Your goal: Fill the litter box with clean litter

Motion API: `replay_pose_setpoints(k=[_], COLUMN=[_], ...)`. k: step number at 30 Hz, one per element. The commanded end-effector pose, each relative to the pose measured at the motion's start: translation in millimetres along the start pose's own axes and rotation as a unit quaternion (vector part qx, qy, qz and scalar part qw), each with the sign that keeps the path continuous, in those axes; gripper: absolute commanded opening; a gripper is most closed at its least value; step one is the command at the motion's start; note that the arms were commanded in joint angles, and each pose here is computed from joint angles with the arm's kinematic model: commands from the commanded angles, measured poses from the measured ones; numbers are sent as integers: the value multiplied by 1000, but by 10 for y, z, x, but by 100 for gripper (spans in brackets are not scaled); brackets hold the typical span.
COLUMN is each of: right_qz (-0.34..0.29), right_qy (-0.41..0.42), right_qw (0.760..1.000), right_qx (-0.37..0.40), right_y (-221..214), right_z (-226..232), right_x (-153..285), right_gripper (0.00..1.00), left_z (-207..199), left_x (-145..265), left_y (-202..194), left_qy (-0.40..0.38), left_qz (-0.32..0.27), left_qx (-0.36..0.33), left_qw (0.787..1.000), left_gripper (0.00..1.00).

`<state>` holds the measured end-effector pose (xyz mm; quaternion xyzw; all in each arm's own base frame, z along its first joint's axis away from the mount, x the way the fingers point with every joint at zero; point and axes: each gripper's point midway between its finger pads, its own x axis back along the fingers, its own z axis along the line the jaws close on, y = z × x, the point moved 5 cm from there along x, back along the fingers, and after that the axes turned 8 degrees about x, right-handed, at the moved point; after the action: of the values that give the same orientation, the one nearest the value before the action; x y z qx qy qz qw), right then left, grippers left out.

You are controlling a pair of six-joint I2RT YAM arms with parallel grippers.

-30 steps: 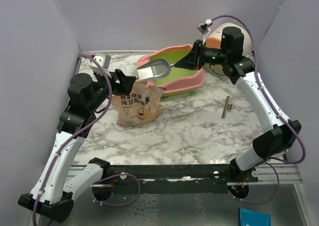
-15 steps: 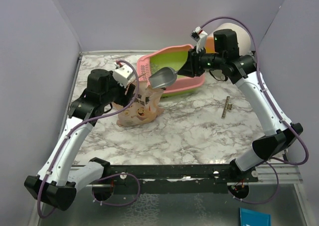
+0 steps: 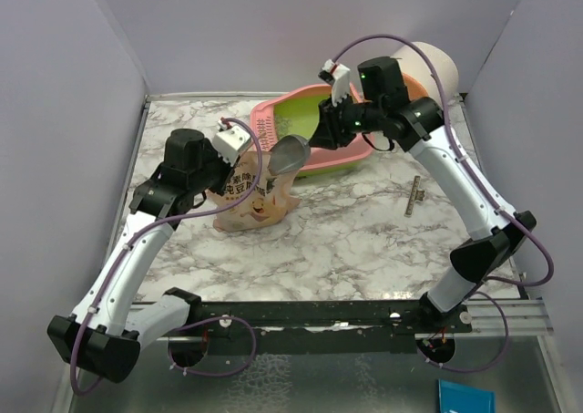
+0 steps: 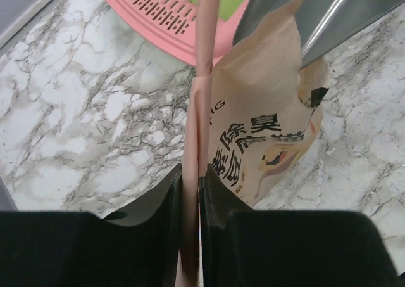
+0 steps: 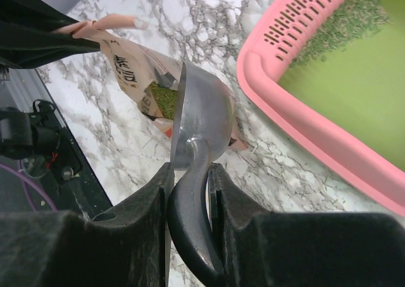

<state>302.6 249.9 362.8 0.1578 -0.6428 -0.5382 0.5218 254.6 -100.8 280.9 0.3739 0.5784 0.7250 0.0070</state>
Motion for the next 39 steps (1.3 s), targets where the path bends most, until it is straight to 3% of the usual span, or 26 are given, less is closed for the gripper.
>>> replay_pose_setpoints(k=[1,2,22,31,39], right_qz=[11,14,22,25,49], right_qy=[-6,-9,-58,-34,-12], right_qw=[1000,1000,998,999,999], right_qx=[25,26,18,11,20], right_y=[45,31,-262,-265,-246], right_z=[107,111,195,217,390], right_x=[-113,-127,241,116,-133], right_gripper=[1,1,1,1,1], left_z=[-28,-17,-98,-385,-517], left_x=[140,165,320,475,431], left_y=[102,102,-107,-6,-156], left_qy=[4,10,32,-65,-113], left_qz=[-43,-46,-73,-157,-145], left_qx=[-10,-11,84,88,75], left_qw=[999,999,993,982,980], left_gripper=[8,0,0,0,0])
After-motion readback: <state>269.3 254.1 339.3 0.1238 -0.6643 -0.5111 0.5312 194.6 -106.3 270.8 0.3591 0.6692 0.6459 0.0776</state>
